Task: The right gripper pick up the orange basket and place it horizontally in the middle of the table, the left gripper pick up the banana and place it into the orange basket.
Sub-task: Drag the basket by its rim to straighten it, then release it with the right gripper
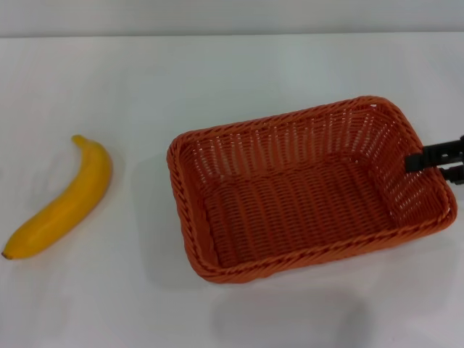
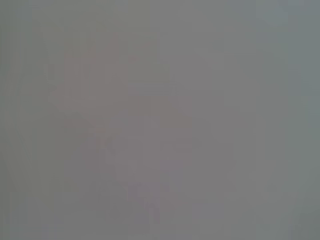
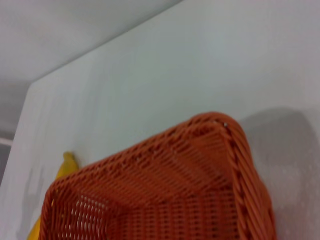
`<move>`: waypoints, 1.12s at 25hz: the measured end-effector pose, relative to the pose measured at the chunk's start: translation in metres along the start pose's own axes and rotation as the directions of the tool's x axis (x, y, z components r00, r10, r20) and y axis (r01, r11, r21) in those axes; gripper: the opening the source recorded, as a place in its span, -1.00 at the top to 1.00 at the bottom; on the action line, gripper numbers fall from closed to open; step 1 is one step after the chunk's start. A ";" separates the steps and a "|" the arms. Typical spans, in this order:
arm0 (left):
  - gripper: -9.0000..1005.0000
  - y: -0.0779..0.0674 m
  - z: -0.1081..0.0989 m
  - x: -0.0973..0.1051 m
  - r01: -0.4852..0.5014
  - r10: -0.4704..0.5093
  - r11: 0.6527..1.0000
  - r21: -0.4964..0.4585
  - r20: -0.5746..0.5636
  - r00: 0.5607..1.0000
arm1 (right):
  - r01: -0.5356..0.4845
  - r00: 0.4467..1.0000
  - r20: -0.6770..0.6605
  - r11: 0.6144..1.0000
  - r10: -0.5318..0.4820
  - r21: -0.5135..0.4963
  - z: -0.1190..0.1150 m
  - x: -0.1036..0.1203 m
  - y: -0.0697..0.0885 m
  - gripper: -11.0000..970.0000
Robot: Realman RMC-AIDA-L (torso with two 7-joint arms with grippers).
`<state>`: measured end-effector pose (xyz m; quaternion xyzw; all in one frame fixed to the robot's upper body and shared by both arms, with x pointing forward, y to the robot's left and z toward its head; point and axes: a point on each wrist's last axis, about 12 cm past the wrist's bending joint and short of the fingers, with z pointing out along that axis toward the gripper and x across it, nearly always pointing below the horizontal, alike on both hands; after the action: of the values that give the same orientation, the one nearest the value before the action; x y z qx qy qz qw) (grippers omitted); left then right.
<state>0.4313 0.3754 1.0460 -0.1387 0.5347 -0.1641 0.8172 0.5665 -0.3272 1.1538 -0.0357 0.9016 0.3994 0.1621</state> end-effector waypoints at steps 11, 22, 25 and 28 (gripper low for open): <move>-0.54 -0.004 0.006 0.004 0.017 -0.017 0.999 0.029 -0.013 1.000 | -0.027 0.997 -0.080 0.998 0.023 -0.059 -0.007 0.018 -0.001 -0.52; -0.54 -0.006 0.008 0.005 0.022 -0.021 0.999 0.045 -0.019 1.000 | -0.009 0.991 -0.135 0.995 -0.006 -0.104 0.002 0.027 0.005 -0.52; -0.53 -0.007 0.008 0.005 0.023 -0.021 0.998 0.064 -0.036 0.999 | 0.008 0.996 -0.087 0.996 -0.016 -0.084 -0.009 0.022 -0.002 -0.52; -0.53 -0.004 0.008 0.001 0.048 -0.040 0.993 0.110 -0.076 0.996 | 0.025 0.999 -0.025 0.998 -0.027 -0.064 -0.026 0.018 -0.014 -0.51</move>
<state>0.4387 0.3713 1.0501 -0.0983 0.5512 -0.2167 0.7997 0.5459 -0.3542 1.1545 -0.0577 0.8899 0.4252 0.1546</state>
